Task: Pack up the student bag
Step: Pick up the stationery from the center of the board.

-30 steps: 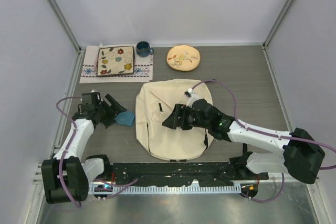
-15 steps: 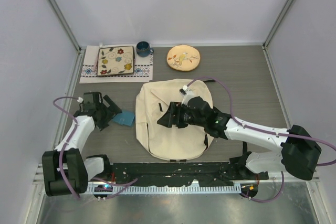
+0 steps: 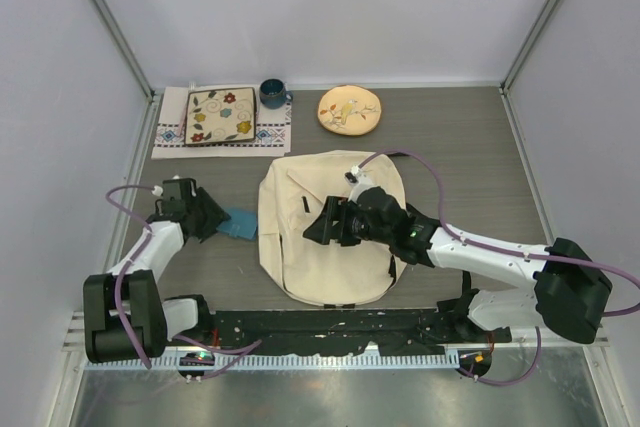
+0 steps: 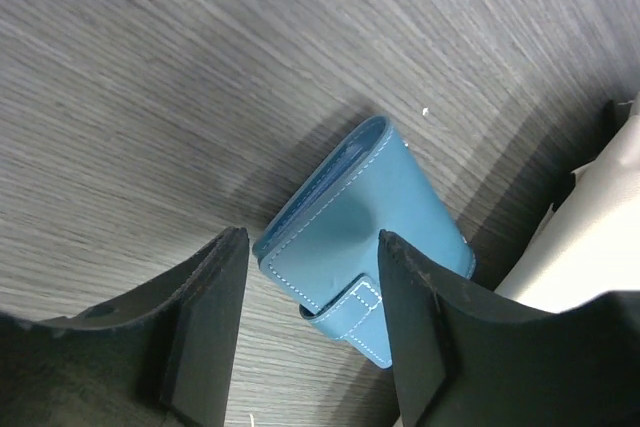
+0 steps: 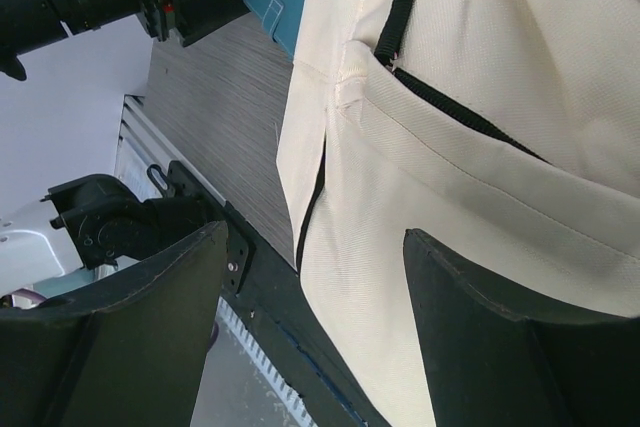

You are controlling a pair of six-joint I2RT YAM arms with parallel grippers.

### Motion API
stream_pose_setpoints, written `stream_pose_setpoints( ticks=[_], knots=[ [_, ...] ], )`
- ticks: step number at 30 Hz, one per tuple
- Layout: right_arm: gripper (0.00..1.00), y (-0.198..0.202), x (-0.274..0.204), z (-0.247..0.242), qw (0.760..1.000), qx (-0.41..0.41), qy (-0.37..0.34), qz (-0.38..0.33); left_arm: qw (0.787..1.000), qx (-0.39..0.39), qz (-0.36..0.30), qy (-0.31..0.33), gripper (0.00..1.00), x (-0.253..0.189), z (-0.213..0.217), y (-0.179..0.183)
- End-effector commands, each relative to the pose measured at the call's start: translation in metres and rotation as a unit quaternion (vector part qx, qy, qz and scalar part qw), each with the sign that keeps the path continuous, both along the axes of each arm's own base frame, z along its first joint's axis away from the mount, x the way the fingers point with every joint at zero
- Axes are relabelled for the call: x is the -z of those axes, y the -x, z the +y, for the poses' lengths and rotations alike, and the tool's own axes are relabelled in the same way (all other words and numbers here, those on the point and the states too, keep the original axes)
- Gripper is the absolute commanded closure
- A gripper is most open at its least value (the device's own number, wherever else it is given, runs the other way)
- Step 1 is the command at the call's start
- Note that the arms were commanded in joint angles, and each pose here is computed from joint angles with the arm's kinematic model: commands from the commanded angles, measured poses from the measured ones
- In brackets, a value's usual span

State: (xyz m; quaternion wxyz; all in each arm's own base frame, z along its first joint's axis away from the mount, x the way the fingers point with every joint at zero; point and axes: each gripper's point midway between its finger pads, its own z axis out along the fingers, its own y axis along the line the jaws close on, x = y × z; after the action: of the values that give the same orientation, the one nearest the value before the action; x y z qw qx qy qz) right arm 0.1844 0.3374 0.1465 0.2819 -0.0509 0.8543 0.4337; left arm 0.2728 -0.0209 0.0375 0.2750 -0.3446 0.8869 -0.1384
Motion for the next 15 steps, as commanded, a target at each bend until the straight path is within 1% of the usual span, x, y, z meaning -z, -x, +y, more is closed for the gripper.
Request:
stream_pose_setpoints(
  ticks=[1,3,4,8,9,11,13,15],
  knots=[
    [0.24,-0.0033,-0.0063,0.0012,1.0,0.011,-0.007,-0.009,1.0,0.0,-0.03,0.003,0.49,-0.0048,-0.0016,-0.0073],
    [0.24,-0.0046,-0.0062,0.0006,1.0,0.015,-0.007,-0.009,1.0,0.001,-0.028,0.007,0.53,-0.0017,-0.0027,-0.0056],
    [0.24,-0.004,-0.0048,0.0005,1.0,0.015,-0.005,-0.007,1.0,0.002,-0.029,0.009,0.57,-0.0013,-0.0037,-0.0055],
    [0.24,-0.0041,-0.0013,-0.0017,1.0,0.021,-0.002,-0.003,0.999,-0.001,-0.03,0.015,0.66,0.0032,-0.0053,-0.0034],
    [0.24,-0.0045,-0.0003,-0.0025,1.0,0.023,0.0,-0.002,0.999,0.0,-0.031,0.016,0.69,0.0036,-0.0059,-0.0034],
    [0.24,-0.0047,0.0001,-0.0031,1.0,0.025,0.0,-0.001,0.999,-0.002,-0.032,0.02,0.72,0.0047,-0.0069,-0.0034],
    [0.24,-0.0043,0.0007,-0.004,1.0,0.026,0.001,-0.001,0.999,-0.001,-0.033,0.023,0.77,0.0048,-0.008,-0.0037],
    [0.24,-0.0045,0.0007,-0.0042,1.0,0.026,0.002,-0.001,0.999,0.001,-0.035,0.023,0.79,0.0037,-0.0081,-0.004]
  ],
)
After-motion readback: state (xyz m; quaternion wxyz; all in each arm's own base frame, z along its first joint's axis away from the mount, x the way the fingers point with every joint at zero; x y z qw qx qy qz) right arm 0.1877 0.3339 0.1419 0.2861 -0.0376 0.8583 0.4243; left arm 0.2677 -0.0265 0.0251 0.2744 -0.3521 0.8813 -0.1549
